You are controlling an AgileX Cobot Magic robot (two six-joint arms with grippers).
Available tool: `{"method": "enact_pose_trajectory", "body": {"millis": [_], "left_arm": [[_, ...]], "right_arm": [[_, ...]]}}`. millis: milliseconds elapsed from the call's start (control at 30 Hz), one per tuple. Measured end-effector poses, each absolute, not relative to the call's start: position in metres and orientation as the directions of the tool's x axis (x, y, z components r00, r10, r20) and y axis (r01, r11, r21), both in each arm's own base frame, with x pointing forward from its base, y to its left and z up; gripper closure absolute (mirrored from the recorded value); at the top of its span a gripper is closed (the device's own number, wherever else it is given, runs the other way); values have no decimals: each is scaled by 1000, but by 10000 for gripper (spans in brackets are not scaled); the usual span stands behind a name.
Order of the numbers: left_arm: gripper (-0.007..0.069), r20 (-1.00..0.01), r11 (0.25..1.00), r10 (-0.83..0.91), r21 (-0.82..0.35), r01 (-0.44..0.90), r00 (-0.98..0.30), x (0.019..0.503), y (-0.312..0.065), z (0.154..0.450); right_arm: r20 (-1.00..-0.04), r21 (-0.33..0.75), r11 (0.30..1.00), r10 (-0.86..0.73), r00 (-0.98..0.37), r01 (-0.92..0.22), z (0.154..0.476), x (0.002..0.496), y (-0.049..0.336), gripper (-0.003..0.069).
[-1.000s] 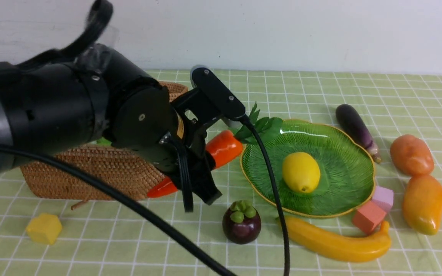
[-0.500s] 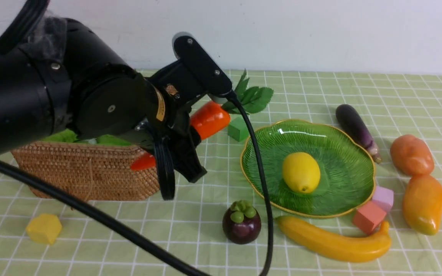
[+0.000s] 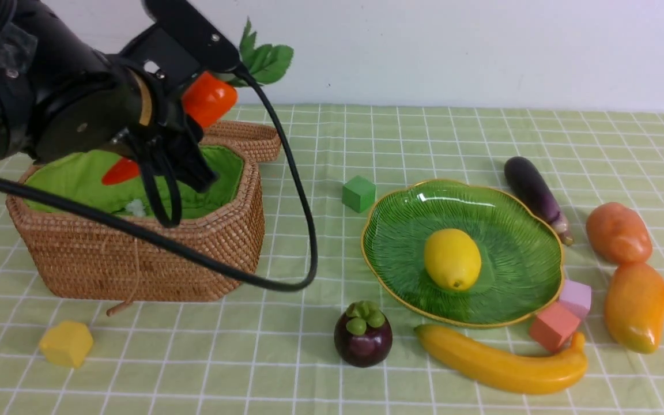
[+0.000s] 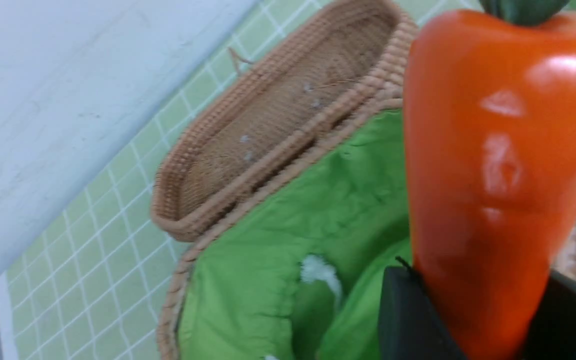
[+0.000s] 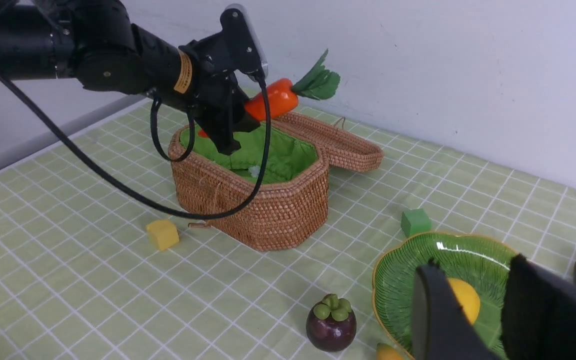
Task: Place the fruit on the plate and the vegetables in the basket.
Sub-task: Use the left arm to grab a carrot and put it into the left basket, then grab a mangosteen with your left arm and put it on the plate on the right
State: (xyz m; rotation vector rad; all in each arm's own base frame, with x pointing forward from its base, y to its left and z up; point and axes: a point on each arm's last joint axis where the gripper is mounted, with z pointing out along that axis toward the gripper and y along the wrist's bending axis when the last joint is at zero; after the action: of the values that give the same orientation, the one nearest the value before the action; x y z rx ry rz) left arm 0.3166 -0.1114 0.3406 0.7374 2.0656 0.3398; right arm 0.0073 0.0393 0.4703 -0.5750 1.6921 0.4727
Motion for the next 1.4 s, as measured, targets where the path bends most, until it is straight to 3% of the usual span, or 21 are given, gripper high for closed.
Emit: {"method": "enact_pose_trajectory", "body": {"millis": [367,500,633,667,700,833,933,1033,1100,1167,1267,1300,1400], "left_arm": [[351,-592,763,645,541,355,-483,355,-86,303],[241,-558,753,652,556,353,-513,365,-77,288],[43,-577,766,636,554,326,-513,368,-75,287],[43,-579,767,635,554,324,-512,369,-75,287],[-9,-593,776,624,549,312,-508,369,-75,288],[-29,-626,815,570,510,273,-533,368,-75,289],[2,-666,872,479,433,226,-572,361,-79,294],[137,-731,942,334,276,190,-595,341,-101,308],[267,-738,958,283,190,213,-613,324,-123,316],[440,-705,953,282,129,273,-651,301,-149,318],[603,-628,920,347,82,383,-697,275,-179,313],[638,-589,891,399,69,448,-703,263,-193,308],[637,-530,813,512,43,581,-676,245,-219,298]], "right_arm": [[-978,3,788,-127,-167,-616,469,7,40,439],[-977,3,787,-129,-170,-617,468,6,40,437],[-975,4,785,-135,-178,-619,467,6,40,436],[-975,4,785,-135,-178,-619,467,6,40,436],[-974,4,785,-137,-180,-620,467,6,40,436],[-973,5,783,-141,-185,-622,467,6,40,434],[-970,6,781,-147,-193,-625,466,6,40,433],[-965,8,776,-160,-209,-631,464,5,41,431],[-962,9,774,-167,-218,-634,463,4,41,430],[-958,10,771,-175,-227,-637,462,4,41,428],[-948,25,766,-187,-259,-643,459,2,41,426],[-935,44,764,-196,-296,-644,456,1,41,426],[-916,65,776,-203,-347,-627,452,0,39,426]]}}
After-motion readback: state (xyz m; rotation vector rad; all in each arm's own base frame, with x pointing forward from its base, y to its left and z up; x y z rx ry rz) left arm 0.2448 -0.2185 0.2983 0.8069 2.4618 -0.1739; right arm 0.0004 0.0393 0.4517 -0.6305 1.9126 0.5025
